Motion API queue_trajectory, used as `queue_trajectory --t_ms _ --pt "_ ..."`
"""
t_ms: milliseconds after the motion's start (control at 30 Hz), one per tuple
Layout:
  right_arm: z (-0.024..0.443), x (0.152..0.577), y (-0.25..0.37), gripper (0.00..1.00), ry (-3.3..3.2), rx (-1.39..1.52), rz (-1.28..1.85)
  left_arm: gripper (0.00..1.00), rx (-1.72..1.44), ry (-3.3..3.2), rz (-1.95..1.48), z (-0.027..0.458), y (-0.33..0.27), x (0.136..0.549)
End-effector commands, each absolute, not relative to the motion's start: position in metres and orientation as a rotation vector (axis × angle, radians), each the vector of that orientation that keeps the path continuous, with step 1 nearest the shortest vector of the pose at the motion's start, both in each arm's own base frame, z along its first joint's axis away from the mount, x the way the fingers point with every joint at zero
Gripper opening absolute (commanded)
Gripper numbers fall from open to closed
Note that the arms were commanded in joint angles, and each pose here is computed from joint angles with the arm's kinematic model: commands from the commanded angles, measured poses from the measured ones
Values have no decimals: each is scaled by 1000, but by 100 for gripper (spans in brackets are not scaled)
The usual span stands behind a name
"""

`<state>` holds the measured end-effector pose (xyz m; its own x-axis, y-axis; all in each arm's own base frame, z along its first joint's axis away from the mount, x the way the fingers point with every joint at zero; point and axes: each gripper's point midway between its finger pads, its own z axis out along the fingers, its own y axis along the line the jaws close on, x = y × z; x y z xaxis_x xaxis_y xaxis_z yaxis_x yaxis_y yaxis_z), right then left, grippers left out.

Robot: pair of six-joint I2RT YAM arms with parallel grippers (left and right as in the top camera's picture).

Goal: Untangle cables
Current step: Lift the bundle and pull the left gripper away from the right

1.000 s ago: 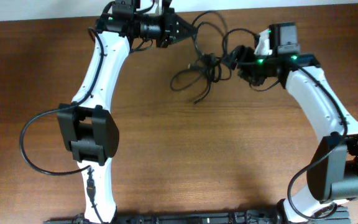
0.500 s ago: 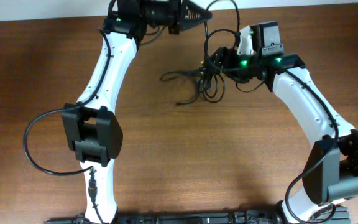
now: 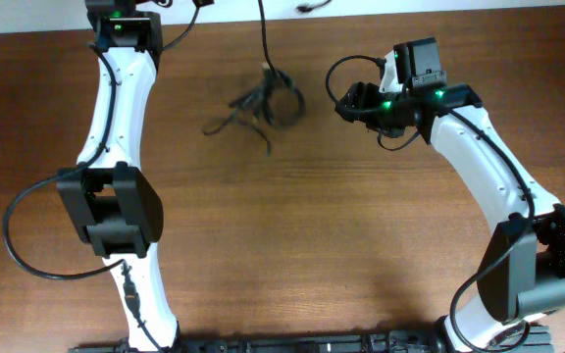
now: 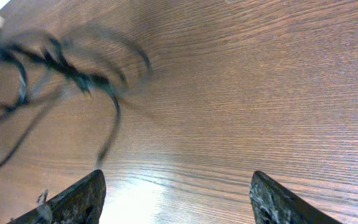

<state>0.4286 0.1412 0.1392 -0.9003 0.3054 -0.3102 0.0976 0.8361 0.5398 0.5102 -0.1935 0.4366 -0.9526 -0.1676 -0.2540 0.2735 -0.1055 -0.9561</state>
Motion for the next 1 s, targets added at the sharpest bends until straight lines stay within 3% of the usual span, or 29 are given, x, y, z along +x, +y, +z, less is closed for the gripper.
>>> queue_trajectory --t_ms 0,100,167,367,500,600,733,900,967 --pt "155 428 166 72 2588 193 920 0 113 1790 -2145 463 -207 504" --pt "198 426 205 72 2418 -34 1274 3 11 1863 -2199 452 -223 508" --pt "206 430 208 72 2424 154 1374 2 -24 1867 -2204 450 -227 512" --pt "185 445 211 72 2456 408 1134 0 -26 1859 -2214 451 -234 510" --pt "202 455 239 72 2353 375 1125 0 -15 1861 -2228 452 -245 507" --pt "203 466 233 71 2299 594 1099 0 -12 1862 -2230 452 -246 506" --pt "200 472 222 70 2272 663 1028 0 -22 1852 -2230 453 -246 507" --pt "183 474 198 48 2277 759 852 0 -23 1852 -2230 453 -246 507" --pt "180 476 196 30 2275 765 838 0 -20 1854 -2232 453 -248 506"
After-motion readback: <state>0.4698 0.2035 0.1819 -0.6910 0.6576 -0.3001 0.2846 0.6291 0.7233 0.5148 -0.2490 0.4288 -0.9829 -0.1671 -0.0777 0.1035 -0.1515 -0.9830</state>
